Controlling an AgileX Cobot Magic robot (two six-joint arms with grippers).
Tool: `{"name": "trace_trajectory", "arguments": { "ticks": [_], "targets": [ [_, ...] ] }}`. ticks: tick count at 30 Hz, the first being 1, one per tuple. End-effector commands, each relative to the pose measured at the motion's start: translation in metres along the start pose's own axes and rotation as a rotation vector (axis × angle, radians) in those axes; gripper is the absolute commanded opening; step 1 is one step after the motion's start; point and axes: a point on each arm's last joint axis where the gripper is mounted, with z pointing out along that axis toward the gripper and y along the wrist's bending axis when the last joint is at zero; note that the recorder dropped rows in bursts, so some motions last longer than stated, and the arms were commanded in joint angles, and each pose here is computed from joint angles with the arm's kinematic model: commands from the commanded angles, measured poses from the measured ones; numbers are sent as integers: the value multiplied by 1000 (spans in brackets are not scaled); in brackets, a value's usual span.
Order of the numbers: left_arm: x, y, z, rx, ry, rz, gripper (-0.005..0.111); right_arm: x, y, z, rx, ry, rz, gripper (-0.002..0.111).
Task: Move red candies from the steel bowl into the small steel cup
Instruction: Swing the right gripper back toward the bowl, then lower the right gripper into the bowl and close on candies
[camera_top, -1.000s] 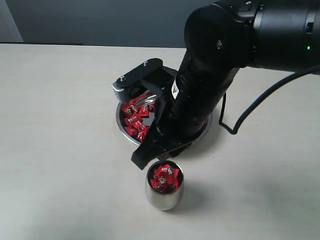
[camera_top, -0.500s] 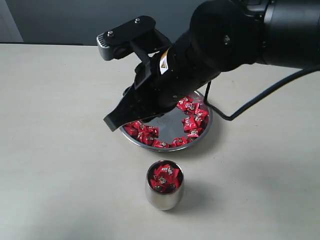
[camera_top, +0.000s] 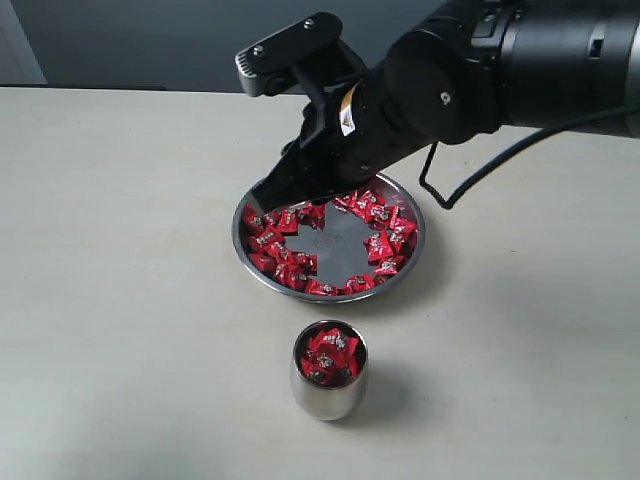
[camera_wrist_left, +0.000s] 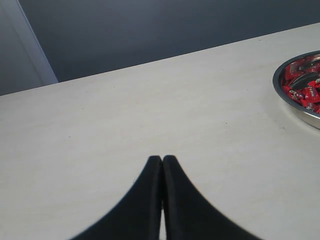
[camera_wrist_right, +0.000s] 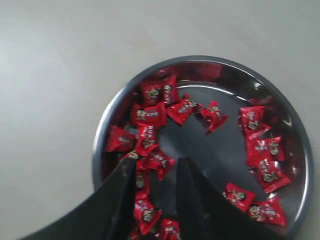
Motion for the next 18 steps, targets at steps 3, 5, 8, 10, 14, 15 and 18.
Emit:
{"name": "trace_trajectory", "arguments": {
  "ticks": [3, 5, 8, 10, 14, 15, 18],
  "targets": [
    [-1, 0, 0, 0, -12, -6, 0, 6, -30, 34, 46, -7, 65, 29],
    [-1, 0, 0, 0, -12, -6, 0, 7, -30, 43, 45, -9, 50, 29],
    [-1, 0, 0, 0, -12, -6, 0, 8, -30, 56, 44, 10, 14, 29],
    [-1, 0, 0, 0, -12, -6, 0, 8, -30, 64, 42, 33, 16, 29],
    [-1, 0, 0, 0, -12, -6, 0, 9, -28, 81, 17, 114, 22, 35],
    [-1, 0, 0, 0, -12, -6, 0, 8, -27, 83, 6, 136, 24, 39],
    [-1, 0, 0, 0, -12, -6, 0, 6, -26, 92, -6, 175, 34, 50]
  ]
}}
